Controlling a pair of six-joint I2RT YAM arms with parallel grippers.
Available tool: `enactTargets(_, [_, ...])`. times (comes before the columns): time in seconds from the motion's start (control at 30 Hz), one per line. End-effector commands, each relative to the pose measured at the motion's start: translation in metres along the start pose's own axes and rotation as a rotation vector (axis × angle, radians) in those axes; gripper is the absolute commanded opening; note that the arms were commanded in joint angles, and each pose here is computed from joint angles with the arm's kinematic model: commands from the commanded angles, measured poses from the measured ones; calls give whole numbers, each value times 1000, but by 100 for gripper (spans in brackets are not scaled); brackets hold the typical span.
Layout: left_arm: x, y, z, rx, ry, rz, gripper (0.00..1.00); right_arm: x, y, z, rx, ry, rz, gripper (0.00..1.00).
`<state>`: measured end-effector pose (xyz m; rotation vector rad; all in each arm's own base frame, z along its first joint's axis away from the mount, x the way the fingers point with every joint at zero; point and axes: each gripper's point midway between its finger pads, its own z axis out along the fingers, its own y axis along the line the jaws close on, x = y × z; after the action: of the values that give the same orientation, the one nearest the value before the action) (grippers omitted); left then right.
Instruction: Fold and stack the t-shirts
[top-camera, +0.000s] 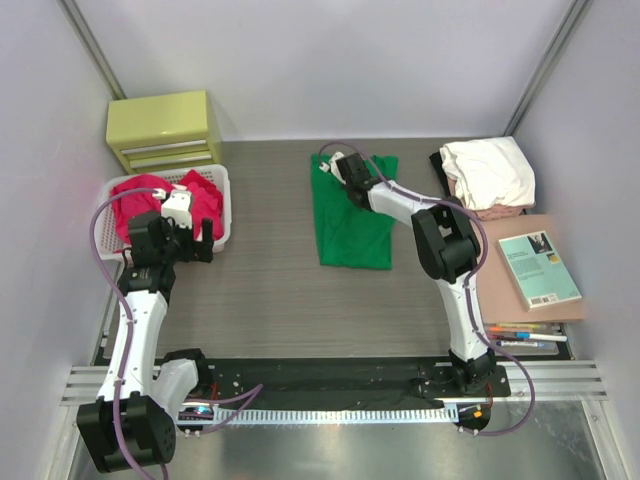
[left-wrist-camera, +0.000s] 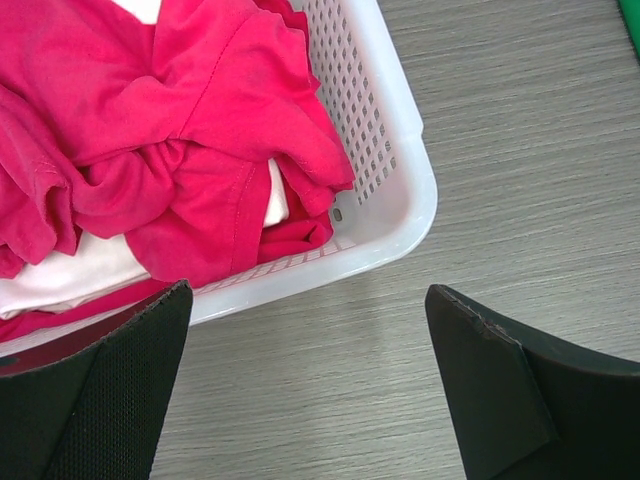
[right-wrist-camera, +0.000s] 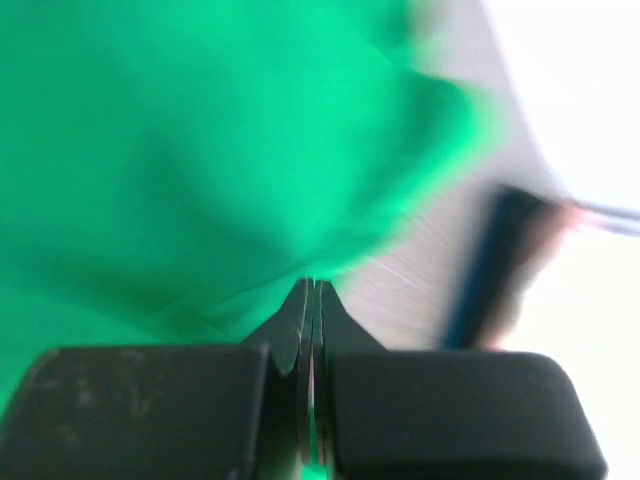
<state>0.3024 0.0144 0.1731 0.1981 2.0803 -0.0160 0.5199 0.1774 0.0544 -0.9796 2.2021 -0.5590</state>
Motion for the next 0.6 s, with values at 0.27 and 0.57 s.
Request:
enactTargets(0.27, [-4, -2, 0, 16, -12, 11, 100, 23, -98, -65, 938, -128, -103, 1])
enactTargets(0.57, [-2, -2, 1, 14, -4, 11, 100, 15, -110, -70, 890, -89, 24, 1])
